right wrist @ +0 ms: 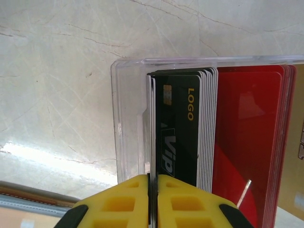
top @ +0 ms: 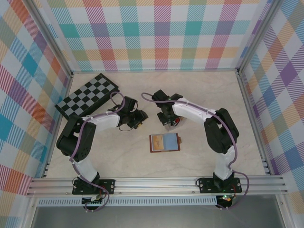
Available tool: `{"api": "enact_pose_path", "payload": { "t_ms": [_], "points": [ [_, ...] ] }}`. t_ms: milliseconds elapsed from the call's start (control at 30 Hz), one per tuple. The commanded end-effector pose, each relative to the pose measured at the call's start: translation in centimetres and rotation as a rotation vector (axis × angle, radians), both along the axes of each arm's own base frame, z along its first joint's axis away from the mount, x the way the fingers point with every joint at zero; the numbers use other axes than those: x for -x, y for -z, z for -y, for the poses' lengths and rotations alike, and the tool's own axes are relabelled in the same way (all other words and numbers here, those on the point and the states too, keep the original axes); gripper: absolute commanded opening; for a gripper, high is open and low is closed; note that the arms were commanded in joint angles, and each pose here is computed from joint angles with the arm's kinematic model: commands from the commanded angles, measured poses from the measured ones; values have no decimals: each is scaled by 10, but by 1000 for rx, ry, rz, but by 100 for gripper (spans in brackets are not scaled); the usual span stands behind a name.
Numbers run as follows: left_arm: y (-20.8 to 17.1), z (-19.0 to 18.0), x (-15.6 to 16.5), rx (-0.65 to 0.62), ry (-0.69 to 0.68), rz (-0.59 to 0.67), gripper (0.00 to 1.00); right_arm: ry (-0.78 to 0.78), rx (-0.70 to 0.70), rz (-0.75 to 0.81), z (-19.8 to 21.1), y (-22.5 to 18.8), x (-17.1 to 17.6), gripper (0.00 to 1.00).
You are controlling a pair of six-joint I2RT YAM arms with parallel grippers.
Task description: Put the credit cards into the card holder
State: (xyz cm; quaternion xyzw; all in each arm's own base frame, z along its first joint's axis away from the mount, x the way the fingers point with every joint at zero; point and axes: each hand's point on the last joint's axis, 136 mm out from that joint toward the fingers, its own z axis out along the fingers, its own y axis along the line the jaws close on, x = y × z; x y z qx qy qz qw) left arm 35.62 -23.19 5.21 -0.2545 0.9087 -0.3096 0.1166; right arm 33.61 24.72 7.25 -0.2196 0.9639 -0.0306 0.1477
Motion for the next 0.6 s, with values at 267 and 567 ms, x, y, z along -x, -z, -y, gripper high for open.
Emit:
{"api": "enact_pose_path", "payload": {
  "t_ms": [267,567],
  "points": [
    [-62,3,-9,88,41,192,50,83,-351,127,4,-109,6,5],
    [-155,49,-12,430,198,411,64,163,-840,50,13,-170,16,4]
  ]
}}
